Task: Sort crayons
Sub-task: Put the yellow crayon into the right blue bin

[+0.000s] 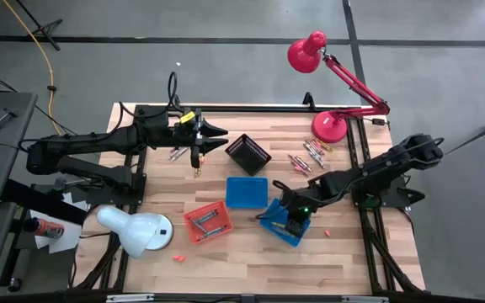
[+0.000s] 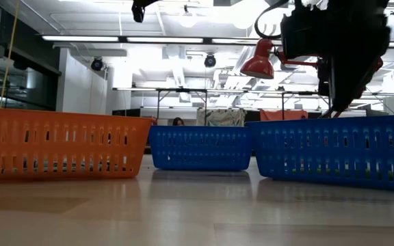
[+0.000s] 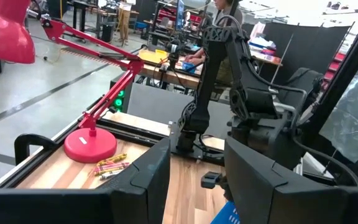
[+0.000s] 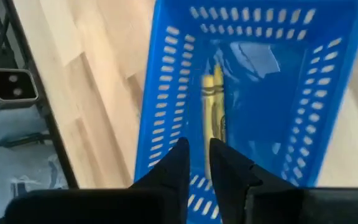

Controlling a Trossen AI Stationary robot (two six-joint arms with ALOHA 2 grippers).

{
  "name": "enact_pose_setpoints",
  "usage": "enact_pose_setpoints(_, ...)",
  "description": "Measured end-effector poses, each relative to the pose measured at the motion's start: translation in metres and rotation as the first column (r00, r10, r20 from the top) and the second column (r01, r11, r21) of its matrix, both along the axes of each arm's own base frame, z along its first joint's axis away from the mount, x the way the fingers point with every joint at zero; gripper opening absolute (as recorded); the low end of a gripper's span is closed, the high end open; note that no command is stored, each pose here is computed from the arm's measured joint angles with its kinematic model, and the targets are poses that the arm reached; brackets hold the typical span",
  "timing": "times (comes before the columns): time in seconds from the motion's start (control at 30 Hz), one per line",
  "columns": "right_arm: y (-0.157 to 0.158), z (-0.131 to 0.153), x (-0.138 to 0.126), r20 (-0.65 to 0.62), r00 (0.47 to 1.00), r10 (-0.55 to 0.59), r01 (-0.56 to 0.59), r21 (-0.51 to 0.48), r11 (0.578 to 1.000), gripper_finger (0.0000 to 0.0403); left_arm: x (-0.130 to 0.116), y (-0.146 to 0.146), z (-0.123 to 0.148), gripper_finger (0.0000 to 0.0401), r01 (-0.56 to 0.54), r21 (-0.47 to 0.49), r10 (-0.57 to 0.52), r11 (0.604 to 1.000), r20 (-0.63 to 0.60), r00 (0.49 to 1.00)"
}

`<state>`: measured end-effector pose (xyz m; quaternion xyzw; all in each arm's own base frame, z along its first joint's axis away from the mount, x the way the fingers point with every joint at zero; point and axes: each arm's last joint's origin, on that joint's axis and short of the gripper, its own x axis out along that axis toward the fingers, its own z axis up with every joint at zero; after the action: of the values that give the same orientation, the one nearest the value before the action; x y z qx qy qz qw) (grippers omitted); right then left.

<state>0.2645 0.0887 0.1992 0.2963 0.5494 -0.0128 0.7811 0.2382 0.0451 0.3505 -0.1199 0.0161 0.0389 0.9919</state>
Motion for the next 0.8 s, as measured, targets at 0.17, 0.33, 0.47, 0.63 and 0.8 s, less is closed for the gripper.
enact_pose_setpoints(0.17, -0.013, 0.002, 0.002, 0.006, 0.999, -0.035, 0.035, -0.018, 0.999, 0.0093, 0.0, 0.0, 0.0, 0.014, 0.0, 0.0, 0.0, 1.0, 0.0, 1.0)
enact_pose_setpoints(0.33, -0.028, 0.017, 0.0, 0.079, 0.997, -0.014, 0.016, -0.017, 1.0, 0.0128, 0.0, 0.0, 0.0, 0.014, 0.0, 0.0, 0.0, 1.0, 0.0, 1.0)
enact_pose_setpoints(0.47, -0.043, 0.035, -0.006, 0.182, 0.983, -0.025, 0.037, -0.059, 0.998, 0.014, 0.0, 0.0, 0.0, 0.014, 0.0, 0.001, 0.0, 1.0, 0.0, 1.0)
enact_pose_setpoints(0.63, -0.06, 0.056, 0.002, 0.405, 0.914, -0.035, 0.116, -0.176, 0.978, 0.0142, 0.0, 0.0, 0.0, 0.014, 0.0, 0.029, 0.0, 1.0, -0.002, 1.0)
enact_pose_setpoints(0.8, -0.077, 0.084, 0.021, 0.689, 0.708, 0.157, 0.148, -0.361, 0.921, 0.0142, 0.0, 0.0, 0.0, 0.014, 0.002, 0.052, -0.001, 0.999, -0.004, 1.0)
